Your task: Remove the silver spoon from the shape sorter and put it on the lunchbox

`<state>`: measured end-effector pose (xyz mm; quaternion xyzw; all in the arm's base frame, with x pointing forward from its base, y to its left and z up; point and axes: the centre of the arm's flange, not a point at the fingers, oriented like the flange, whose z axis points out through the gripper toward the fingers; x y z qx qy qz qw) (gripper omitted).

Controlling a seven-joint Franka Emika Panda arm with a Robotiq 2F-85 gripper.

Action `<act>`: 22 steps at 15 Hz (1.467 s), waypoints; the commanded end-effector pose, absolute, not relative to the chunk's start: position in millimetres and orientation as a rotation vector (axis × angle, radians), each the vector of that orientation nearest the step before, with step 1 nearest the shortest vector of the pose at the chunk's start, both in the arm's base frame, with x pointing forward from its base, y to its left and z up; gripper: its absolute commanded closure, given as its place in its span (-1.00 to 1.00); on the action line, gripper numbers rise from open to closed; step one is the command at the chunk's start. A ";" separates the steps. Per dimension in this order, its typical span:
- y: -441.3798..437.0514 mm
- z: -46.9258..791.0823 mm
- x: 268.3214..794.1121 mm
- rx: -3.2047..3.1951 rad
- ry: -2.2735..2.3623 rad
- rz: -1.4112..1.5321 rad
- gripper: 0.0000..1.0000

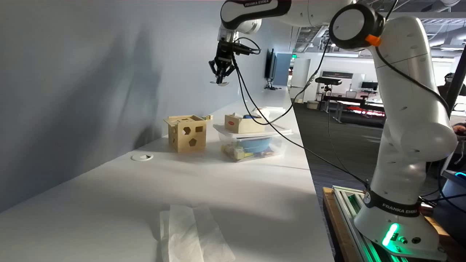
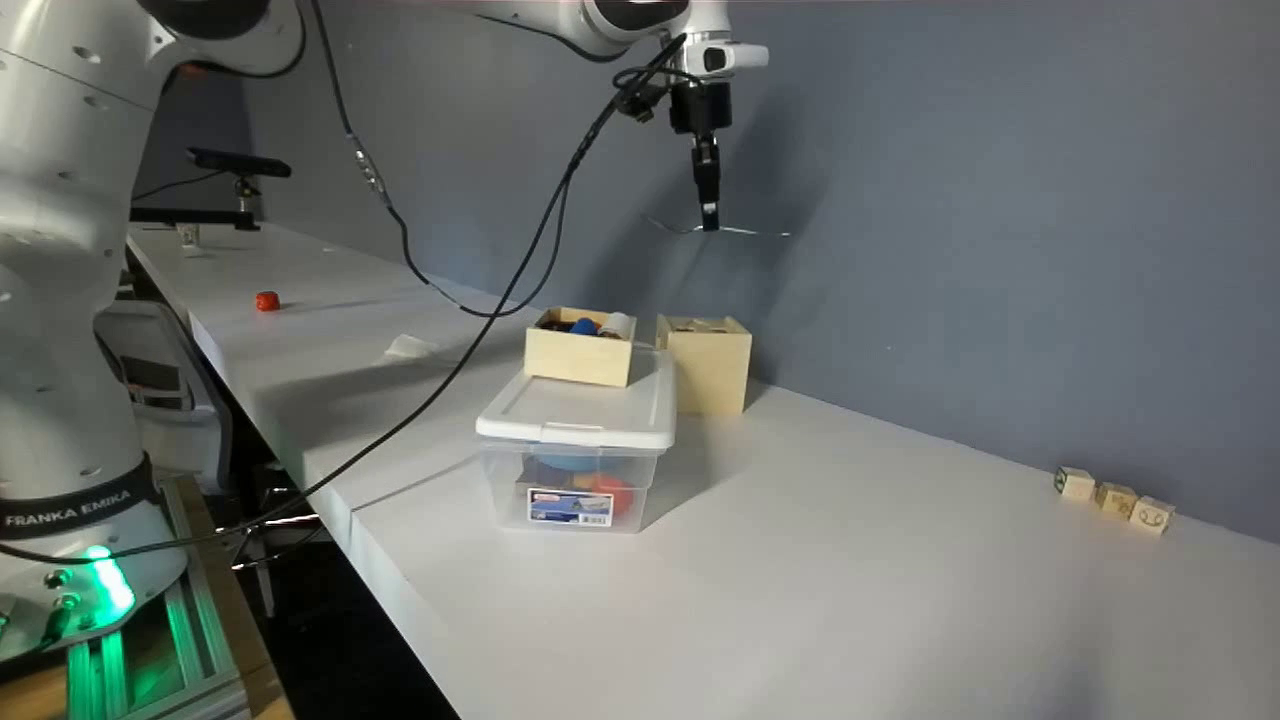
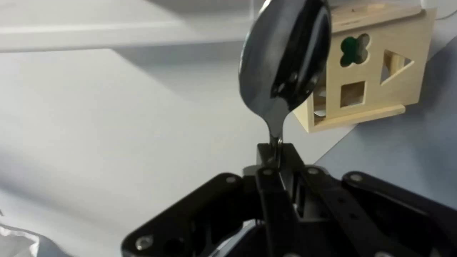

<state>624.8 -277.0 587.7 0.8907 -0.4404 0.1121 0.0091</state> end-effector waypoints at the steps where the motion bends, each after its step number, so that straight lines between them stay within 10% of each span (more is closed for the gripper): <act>1: -266.9 584.5 563.6 2.815 -1.390 0.227 0.95; 22: -329.8 482.2 374.8 2.733 -1.598 0.342 0.95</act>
